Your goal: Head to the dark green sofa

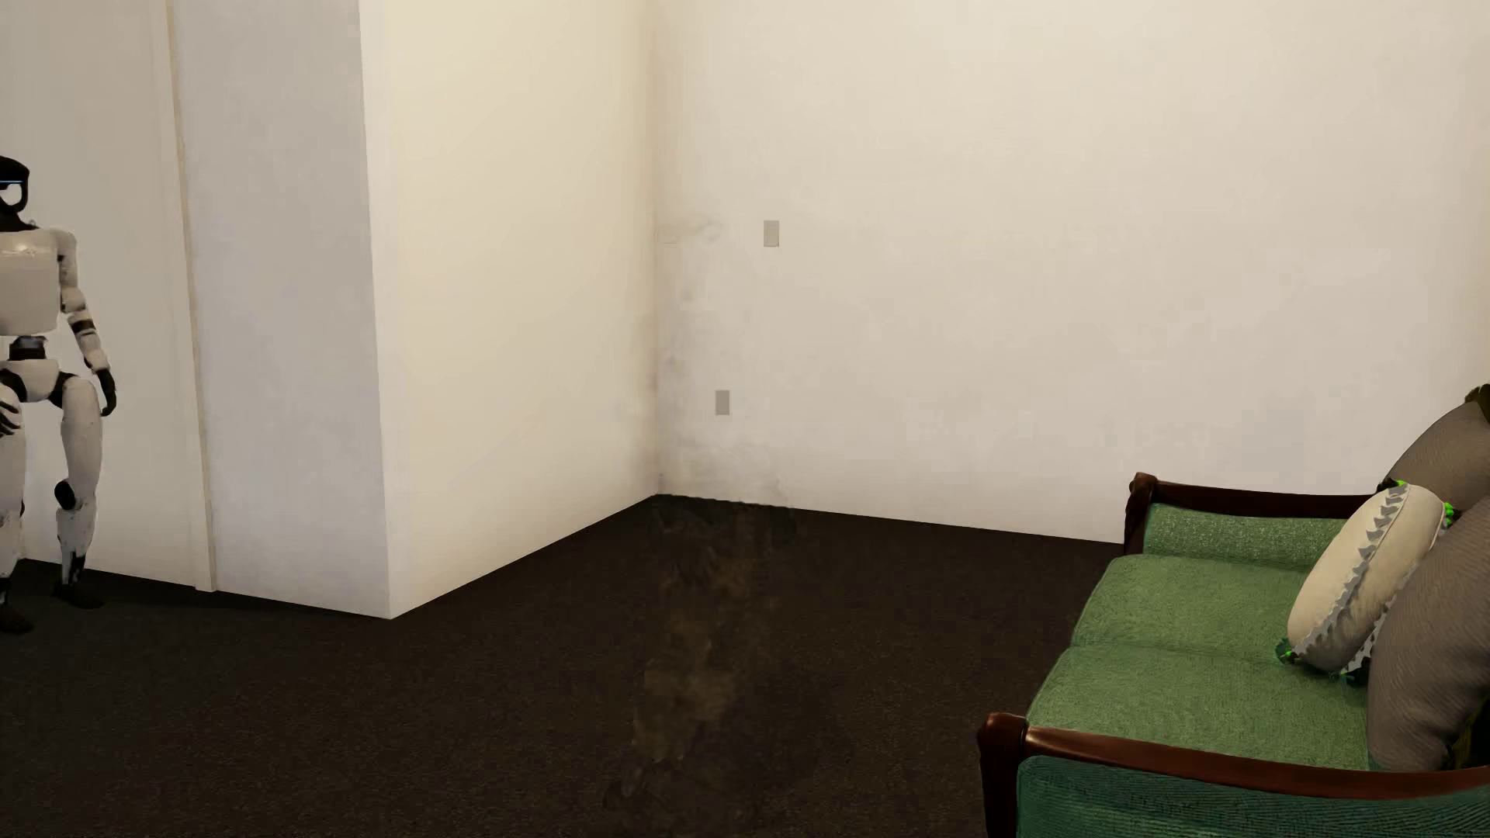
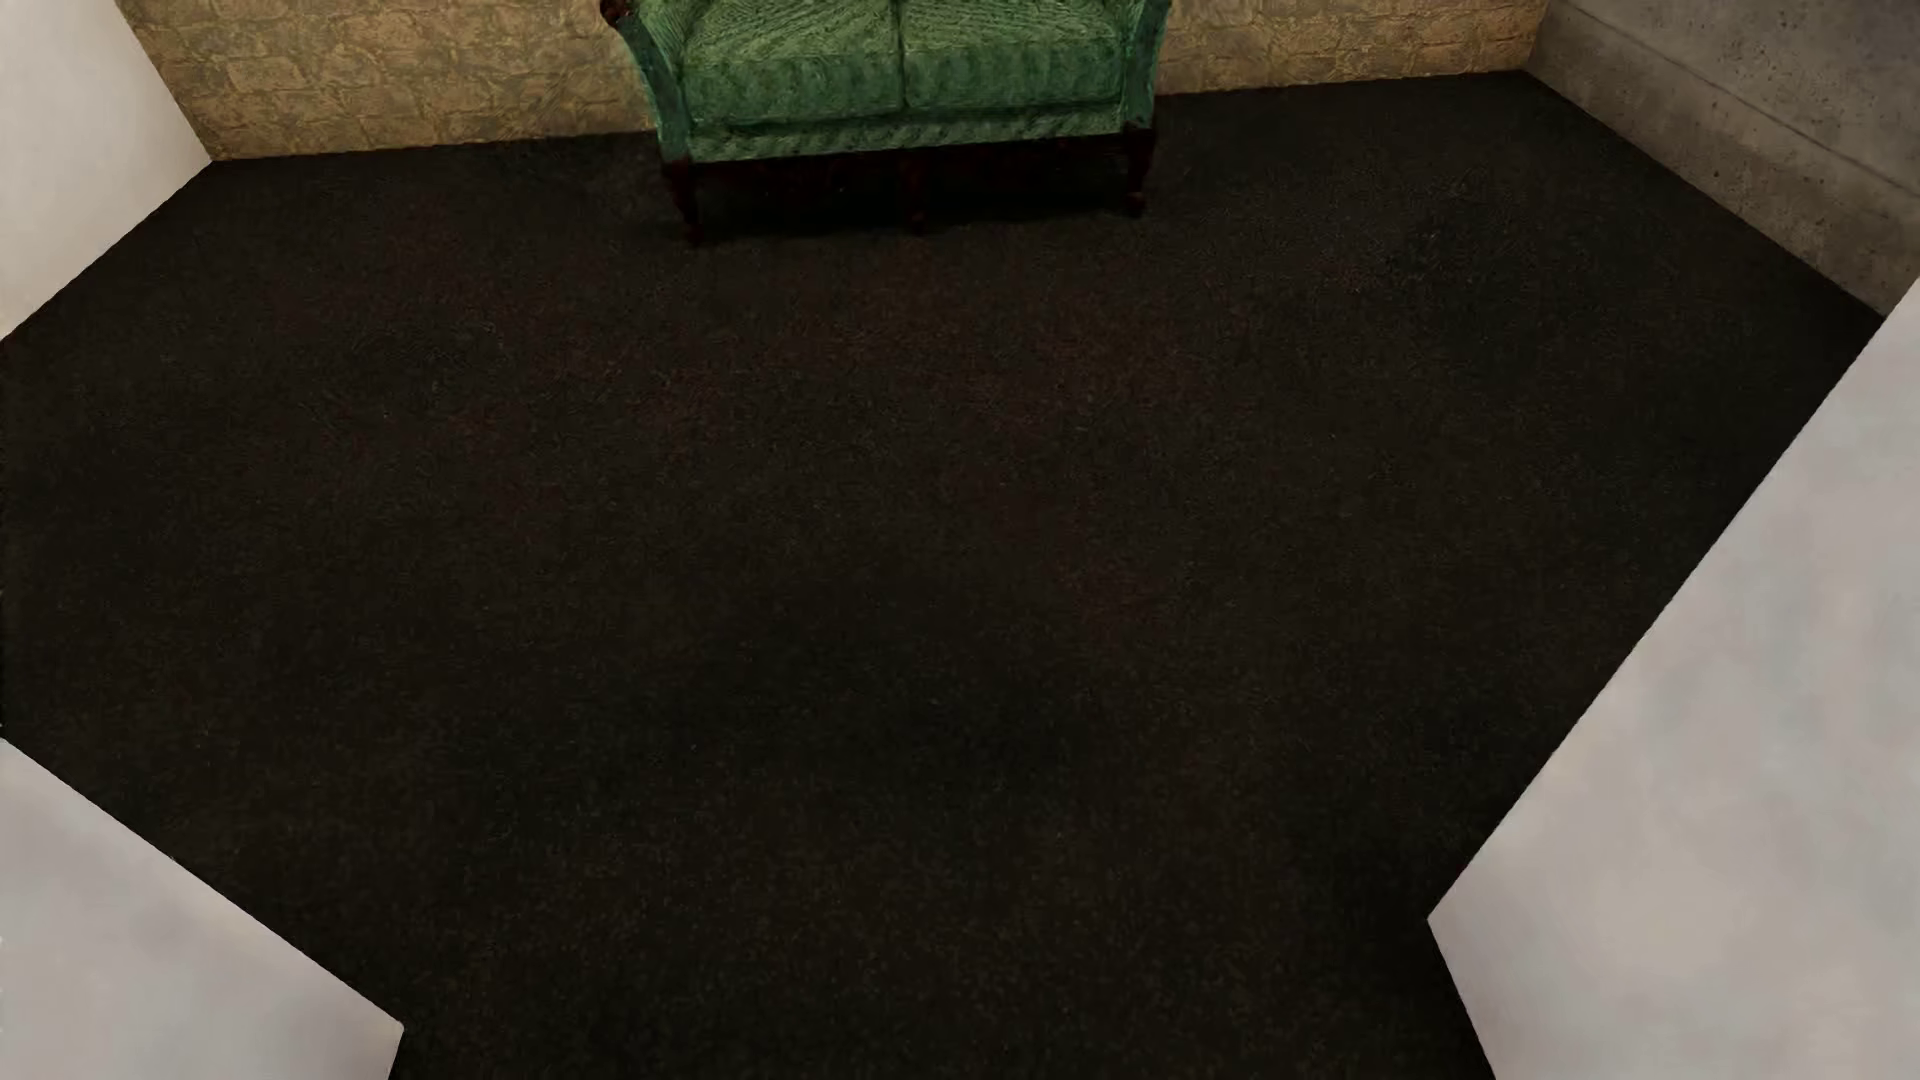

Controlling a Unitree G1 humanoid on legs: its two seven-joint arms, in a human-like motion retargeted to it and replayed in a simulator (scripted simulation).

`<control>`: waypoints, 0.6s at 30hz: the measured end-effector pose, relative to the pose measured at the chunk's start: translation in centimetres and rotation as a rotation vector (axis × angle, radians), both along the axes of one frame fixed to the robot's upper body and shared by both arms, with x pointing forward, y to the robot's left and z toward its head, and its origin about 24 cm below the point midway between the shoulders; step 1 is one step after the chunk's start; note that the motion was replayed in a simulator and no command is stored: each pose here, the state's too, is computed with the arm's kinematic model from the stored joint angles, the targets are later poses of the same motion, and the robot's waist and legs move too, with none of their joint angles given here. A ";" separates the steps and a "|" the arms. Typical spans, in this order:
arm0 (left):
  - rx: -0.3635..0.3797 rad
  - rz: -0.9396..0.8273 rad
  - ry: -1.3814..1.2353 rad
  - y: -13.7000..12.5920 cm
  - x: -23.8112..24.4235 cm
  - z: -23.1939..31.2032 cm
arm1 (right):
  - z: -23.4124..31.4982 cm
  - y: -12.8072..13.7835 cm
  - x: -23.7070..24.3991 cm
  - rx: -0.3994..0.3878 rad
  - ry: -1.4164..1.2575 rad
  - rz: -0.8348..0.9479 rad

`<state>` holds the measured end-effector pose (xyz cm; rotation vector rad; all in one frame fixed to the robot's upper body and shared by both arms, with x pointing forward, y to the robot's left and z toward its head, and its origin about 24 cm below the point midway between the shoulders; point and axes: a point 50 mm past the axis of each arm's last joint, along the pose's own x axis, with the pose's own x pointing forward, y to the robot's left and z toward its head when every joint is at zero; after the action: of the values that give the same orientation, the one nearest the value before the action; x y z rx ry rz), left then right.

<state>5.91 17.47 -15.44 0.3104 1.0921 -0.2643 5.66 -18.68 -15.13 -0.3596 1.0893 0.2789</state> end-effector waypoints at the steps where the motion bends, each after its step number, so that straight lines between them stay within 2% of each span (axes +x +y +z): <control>1: 0.000 -0.001 -0.001 0.0 0.0 0.0 | 0.0 0.0 0.0 0.000 -0.001 0.002; 18: 0.003 -0.004 -0.009 0.1 0.3 0.1 | 0.0 0.1 0.3 0.001 -0.006 0.010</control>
<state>6.24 17.59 -15.37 0.3163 1.0835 -0.2642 5.93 -18.61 -15.10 -0.3650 1.0819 0.2864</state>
